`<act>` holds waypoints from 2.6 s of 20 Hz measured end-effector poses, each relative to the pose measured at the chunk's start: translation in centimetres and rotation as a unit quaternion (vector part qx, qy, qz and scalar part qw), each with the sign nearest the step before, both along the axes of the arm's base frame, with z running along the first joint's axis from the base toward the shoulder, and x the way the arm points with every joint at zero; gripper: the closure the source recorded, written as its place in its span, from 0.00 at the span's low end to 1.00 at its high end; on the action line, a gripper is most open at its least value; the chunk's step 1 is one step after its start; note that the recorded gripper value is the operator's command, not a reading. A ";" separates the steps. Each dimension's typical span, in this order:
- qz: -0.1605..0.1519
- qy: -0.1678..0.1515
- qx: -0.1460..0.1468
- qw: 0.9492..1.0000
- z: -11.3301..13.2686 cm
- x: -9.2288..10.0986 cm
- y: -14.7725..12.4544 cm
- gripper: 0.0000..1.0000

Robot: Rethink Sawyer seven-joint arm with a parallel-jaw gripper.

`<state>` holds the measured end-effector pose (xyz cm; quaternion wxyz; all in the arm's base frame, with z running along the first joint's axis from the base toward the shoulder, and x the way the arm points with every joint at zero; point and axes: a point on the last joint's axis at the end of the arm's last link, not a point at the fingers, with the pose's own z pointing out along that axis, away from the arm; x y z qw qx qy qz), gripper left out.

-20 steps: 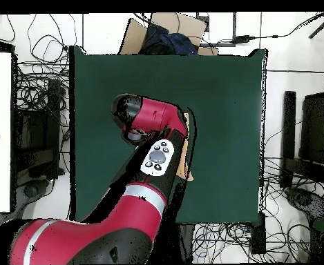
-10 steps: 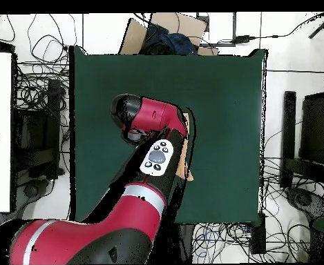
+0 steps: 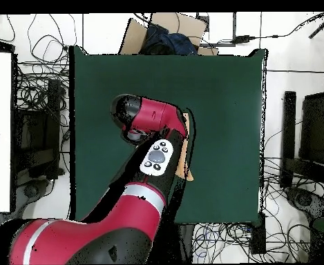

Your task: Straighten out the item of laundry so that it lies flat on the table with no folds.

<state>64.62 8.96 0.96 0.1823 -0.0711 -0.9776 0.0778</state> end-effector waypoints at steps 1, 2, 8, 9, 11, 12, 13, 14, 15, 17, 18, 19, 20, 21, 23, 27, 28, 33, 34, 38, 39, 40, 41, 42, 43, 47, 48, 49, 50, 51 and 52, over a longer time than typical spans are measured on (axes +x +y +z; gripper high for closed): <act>-0.002 0.000 -0.001 1.000 -0.1 0.0 0.0 0.00; -0.003 0.000 -0.001 1.000 -0.1 0.0 0.0 0.00; -0.007 0.001 -0.003 1.000 -0.5 -0.5 -0.2 0.00; -0.008 0.002 -0.003 1.000 -0.6 -0.7 -0.2 0.00; -0.010 0.008 -0.004 1.000 -0.9 -1.3 -0.3 0.00; -0.010 0.009 -0.004 1.000 -1.0 -1.4 -0.4 0.00; -0.010 0.011 -0.004 1.000 -1.1 -1.5 -0.4 0.00; -0.011 0.013 -0.004 1.000 -1.3 -1.7 -0.4 0.00; -0.012 0.016 -0.005 1.000 -1.5 -1.9 -0.4 0.00; -0.013 0.019 -0.005 1.000 -1.7 -2.2 -0.5 0.00; -0.013 0.020 -0.005 1.000 -1.7 -2.3 -0.5 0.00; -0.014 0.023 -0.005 1.000 -1.9 -2.6 -0.6 0.00; -0.015 0.025 -0.005 1.000 -2.0 -2.8 -0.6 0.00; -0.015 0.026 -0.005 1.000 -2.1 -2.9 -0.6 0.00; -0.016 0.025 -0.006 1.000 -2.2 -3.0 -0.7 0.00; -0.019 0.021 -0.007 1.000 -2.5 -3.4 -0.8 0.00; -0.019 0.020 -0.008 1.000 -2.5 -3.4 -0.9 0.00; -0.020 0.014 -0.009 1.000 -2.7 -3.5 -1.0 0.00; -0.020 0.014 -0.009 1.000 -2.7 -3.5 -1.0 0.00; -0.018 0.014 -0.009 1.000 -2.8 -3.6 -0.8 0.00; -0.017 0.015 -0.010 1.000 -2.8 -3.7 -0.7 0.00; -0.016 0.015 -0.010 1.000 -2.8 -3.7 -0.6 0.00; -0.015 0.015 -0.011 1.000 -2.8 -3.7 -0.5 0.00; -0.013 0.015 -0.012 1.000 -2.8 -3.8 -0.3 0.00; -0.012 0.016 -0.013 1.000 -2.8 -3.8 -0.2 0.00; -0.003 0.017 -0.024 1.000 -2.9 -4.1 0.0 0.00; -0.001 0.018 -0.026 0.999 -3.0 -4.2 0.1 0.00; 0.001 0.019 -0.029 0.999 -3.1 -4.3 0.2 0.00; 0.002 0.020 -0.030 0.999 -3.2 -4.4 0.2 0.00; 0.002 0.022 -0.031 0.999 -3.4 -4.6 0.2 0.00; 0.002 0.023 -0.032 0.999 -3.5 -4.6 0.2 0.00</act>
